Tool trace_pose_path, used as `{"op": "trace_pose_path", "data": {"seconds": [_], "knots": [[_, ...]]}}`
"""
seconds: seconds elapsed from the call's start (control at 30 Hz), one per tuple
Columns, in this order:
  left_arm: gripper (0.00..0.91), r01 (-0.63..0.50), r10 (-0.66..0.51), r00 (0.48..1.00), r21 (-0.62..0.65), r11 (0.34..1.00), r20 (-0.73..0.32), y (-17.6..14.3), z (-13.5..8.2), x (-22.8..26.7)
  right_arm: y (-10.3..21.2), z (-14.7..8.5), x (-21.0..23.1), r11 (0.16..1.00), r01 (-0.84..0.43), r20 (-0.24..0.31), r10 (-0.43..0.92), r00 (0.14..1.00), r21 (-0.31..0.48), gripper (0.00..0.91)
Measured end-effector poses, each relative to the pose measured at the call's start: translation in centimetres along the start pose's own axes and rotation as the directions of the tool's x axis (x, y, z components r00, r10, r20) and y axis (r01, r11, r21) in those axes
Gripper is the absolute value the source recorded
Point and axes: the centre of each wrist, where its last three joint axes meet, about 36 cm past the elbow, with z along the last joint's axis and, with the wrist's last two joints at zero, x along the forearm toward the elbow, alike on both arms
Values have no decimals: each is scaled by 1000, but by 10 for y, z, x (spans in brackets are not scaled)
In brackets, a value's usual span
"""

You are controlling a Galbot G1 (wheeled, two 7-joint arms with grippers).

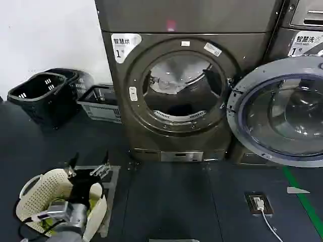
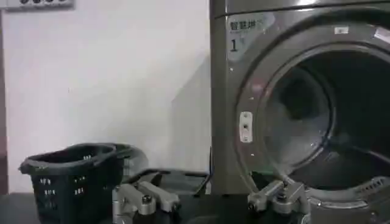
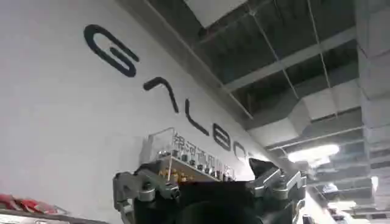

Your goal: Grasp the clothes from the dryer.

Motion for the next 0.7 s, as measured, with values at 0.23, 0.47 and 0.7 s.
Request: {"op": "trace_pose_path", "data": {"seconds": [0.23, 0.47, 0.7], "knots": [[907, 15, -14, 1000, -4, 1000, 17, 8, -6, 3, 2, 4, 3, 1000, 19, 5, -19, 1000, -2, 907], [907, 29, -29, 999, -6, 1000, 32, 17, -14, 7, 2, 8, 4, 1000, 14, 14, -14, 1000, -10, 907], [907, 24, -24, 999, 1, 1000, 35, 18, -16, 9, 3, 8, 4, 1000, 17, 19, -16, 1000, -11, 907]]}}
